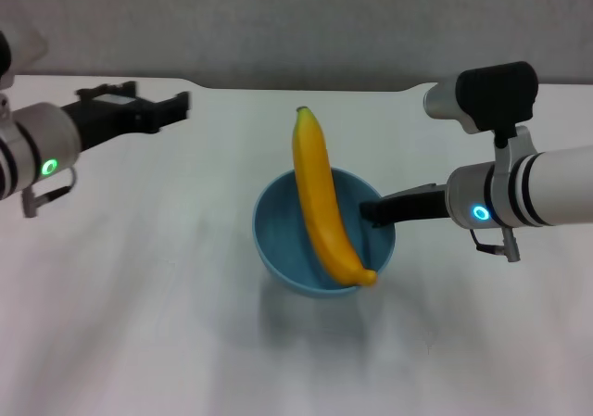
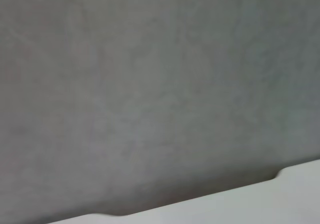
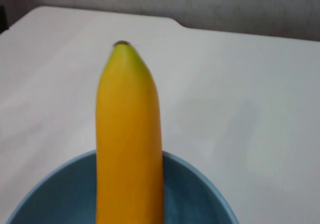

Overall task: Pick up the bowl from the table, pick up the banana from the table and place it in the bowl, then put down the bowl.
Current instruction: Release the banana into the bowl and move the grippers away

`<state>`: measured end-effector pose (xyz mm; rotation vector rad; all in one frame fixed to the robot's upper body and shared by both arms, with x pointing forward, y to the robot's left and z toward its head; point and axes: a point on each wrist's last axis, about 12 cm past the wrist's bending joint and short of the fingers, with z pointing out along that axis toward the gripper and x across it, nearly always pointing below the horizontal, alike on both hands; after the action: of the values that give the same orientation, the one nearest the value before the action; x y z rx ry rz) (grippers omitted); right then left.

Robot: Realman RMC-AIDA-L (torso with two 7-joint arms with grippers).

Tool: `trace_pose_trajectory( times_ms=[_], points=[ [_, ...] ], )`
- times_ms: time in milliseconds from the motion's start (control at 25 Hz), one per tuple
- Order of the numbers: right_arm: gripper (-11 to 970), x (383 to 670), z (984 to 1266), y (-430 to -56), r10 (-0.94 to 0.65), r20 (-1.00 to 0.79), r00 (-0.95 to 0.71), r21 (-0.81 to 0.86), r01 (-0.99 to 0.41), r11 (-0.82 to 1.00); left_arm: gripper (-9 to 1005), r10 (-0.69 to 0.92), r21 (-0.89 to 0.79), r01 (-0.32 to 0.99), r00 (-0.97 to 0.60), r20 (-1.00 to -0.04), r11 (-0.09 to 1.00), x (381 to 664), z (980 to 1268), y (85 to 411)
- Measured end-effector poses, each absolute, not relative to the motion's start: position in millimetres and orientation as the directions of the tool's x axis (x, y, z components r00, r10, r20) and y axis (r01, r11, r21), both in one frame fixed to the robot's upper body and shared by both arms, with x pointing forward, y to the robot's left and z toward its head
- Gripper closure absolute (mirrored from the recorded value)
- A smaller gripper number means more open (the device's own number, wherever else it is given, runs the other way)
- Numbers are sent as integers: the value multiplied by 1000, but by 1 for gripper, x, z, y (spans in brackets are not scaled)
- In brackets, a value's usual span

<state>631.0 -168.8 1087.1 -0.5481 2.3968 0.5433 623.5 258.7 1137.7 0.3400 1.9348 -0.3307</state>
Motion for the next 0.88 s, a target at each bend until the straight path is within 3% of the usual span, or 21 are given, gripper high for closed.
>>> trace_pose_trajectory(
  times_ms=[440,880],
  points=[
    [889,642,1092,-152,-288,-631,-720,226,-526,820,164,167,77,249,-363,-917,965,618,1113,293],
    [887,623,1078,-130,-349,-601,-719,243,-580,777,165,133,50,214,-395,-909,975,606,1100,301]
  ],
)
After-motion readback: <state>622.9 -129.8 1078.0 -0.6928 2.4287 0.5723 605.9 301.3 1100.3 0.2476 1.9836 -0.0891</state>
